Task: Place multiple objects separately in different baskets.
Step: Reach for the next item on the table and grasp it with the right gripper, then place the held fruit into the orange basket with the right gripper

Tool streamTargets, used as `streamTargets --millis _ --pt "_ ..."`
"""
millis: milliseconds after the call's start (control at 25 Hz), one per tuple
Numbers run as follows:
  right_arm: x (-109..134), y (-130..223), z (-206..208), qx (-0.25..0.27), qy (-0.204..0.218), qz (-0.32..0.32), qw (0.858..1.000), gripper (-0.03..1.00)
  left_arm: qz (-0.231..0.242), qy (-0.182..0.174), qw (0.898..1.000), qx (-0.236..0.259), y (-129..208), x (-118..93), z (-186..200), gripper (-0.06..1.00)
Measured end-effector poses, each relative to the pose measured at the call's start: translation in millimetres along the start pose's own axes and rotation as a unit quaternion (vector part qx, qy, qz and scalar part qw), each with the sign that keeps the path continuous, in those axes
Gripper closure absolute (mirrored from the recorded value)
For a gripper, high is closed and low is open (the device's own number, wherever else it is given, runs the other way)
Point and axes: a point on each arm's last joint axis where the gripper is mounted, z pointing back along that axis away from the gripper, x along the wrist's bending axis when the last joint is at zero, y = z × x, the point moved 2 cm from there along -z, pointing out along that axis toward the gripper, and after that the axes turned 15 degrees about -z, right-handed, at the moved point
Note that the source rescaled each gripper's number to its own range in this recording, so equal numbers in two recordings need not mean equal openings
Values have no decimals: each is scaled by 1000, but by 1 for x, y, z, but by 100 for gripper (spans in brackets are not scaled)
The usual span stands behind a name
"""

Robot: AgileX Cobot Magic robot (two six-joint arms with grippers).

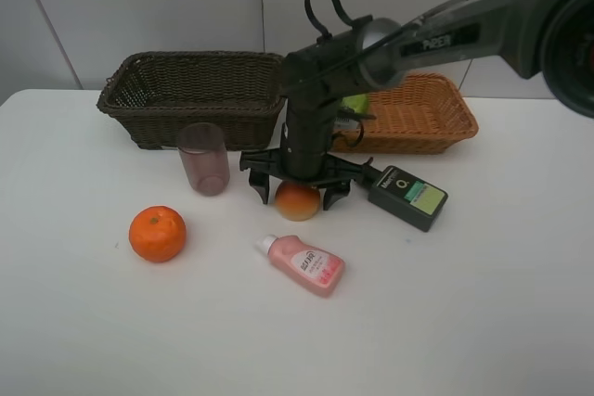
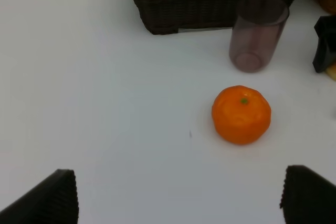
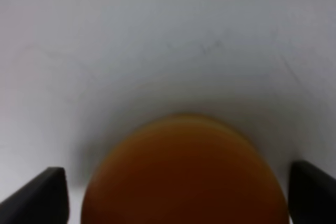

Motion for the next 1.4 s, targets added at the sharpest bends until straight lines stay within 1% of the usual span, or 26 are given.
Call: streamTargets --millis 40,120,200,240,1000,1200,1400 --pt "0 0 0 1 2 0 1000 30 0 0 1000 0 0 0 0 -6" --pt "0 1 0 1 3 1 1000 45 0 0 1000 0 0 0 0 -6" --pt "1 2 0 2 2 3 1000 72 0 0 1000 0 0 0 0 -6" --pt "1 3 0 2 2 3 1000 75 0 0 1000 0 0 0 0 -6" --pt "0 5 0 3 11 13 1000 75 0 0 1000 0 0 0 0 -6" --pt "-3 4 7 4 19 59 998 75 0 0 1000 0 0 0 0 -6" --pt "-5 -4 41 -15 5 115 993 75 0 0 1000 0 0 0 0 -6"
